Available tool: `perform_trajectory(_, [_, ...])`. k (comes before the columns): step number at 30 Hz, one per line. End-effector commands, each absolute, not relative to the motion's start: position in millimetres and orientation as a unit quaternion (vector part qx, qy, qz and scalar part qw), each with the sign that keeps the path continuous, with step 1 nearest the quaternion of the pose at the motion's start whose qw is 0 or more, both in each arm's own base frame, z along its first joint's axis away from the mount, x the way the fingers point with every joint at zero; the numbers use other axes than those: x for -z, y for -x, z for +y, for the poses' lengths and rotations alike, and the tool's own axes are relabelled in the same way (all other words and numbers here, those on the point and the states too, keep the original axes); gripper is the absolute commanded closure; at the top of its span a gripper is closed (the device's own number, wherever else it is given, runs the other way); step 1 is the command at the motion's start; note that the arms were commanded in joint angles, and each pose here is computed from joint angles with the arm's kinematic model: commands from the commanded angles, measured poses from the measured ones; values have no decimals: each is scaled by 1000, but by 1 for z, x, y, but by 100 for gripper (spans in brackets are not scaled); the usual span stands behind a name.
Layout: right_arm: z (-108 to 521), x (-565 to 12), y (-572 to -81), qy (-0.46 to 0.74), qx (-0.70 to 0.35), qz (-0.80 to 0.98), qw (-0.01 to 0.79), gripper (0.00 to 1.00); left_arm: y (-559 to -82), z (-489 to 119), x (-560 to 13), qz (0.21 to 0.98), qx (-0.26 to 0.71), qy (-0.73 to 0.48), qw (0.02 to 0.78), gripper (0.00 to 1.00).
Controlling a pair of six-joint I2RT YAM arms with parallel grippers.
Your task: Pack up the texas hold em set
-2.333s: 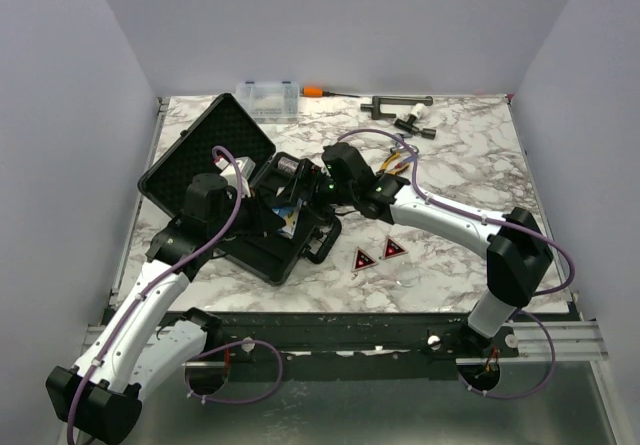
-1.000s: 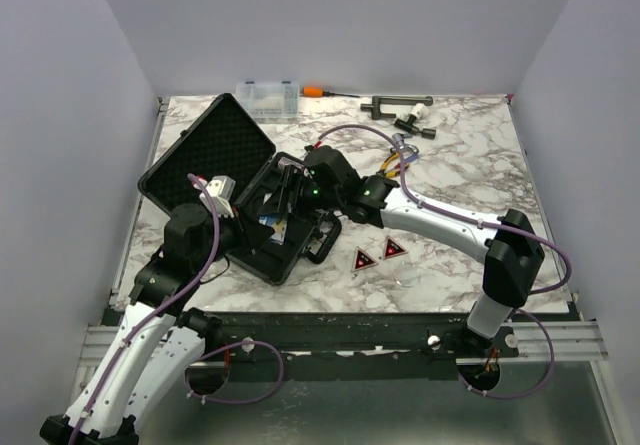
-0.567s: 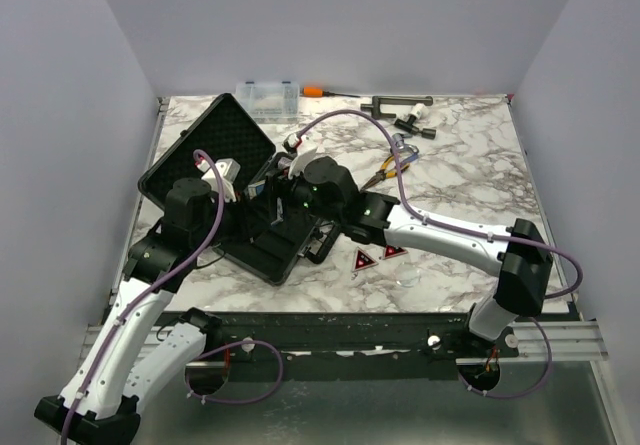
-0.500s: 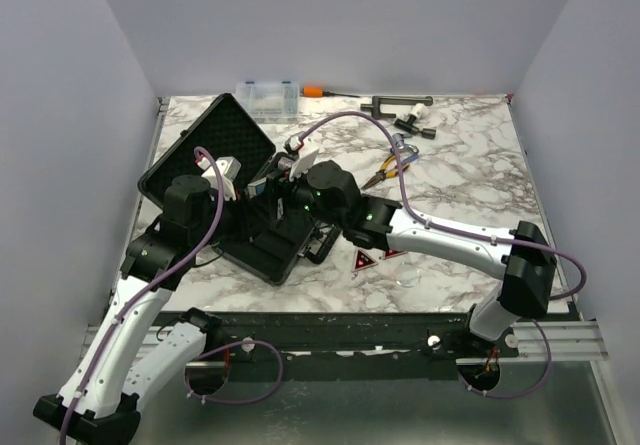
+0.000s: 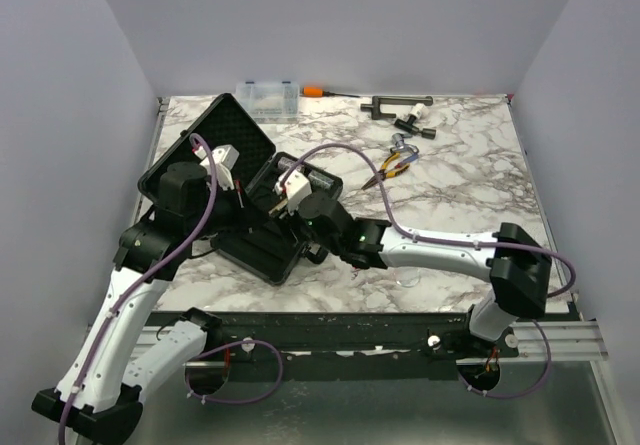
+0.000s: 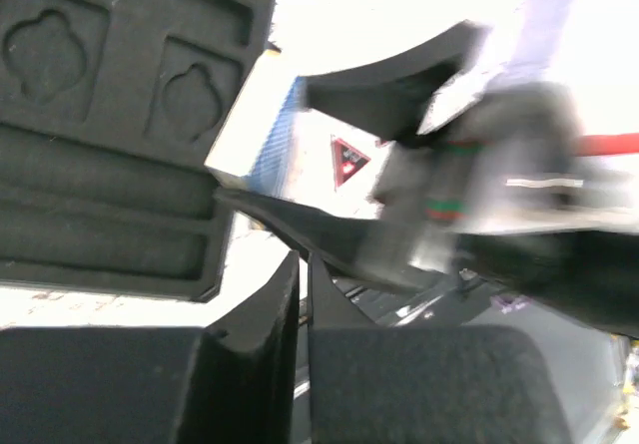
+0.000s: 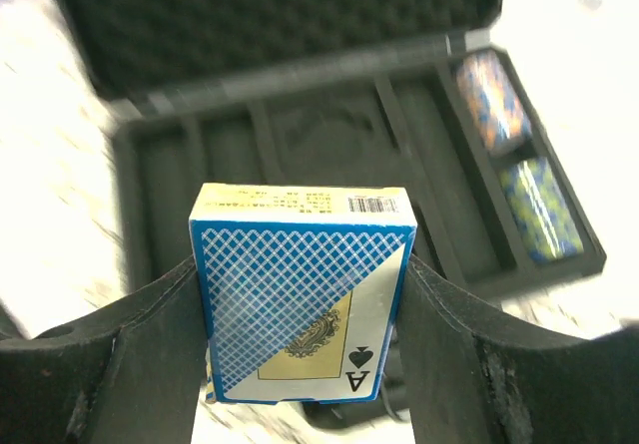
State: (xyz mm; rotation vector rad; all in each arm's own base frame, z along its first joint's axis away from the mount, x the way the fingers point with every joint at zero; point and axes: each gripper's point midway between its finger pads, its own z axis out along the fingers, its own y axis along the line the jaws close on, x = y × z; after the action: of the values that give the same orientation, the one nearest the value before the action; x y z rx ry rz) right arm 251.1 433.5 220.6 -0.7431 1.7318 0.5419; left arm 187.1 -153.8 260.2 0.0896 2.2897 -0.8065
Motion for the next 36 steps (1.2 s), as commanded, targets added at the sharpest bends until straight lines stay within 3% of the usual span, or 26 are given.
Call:
perform_trajectory(1, [397,-149,-256,381,-94,769,505,99,-188,-161,-302,840,356,-47,407,100])
perform_trajectory(11, [410,-170,-262,267,-134,812,501,99,-164,-152,-263,848,352,-44,394,100])
perform_trajectory(18, [410,-174,-275,106,-122,870,467,99,-153,-148,-248,818,367,-54,440,100])
perform_trajectory(27, [394,-124,-298,-95,-133,929,333,99,-143,-143,-244,778,384,-66,492,100])
perform_trajectory(36, [396,-103,-311,-151,-144,932,296,99,-139,-142,-247,770,387,-69,502,100])
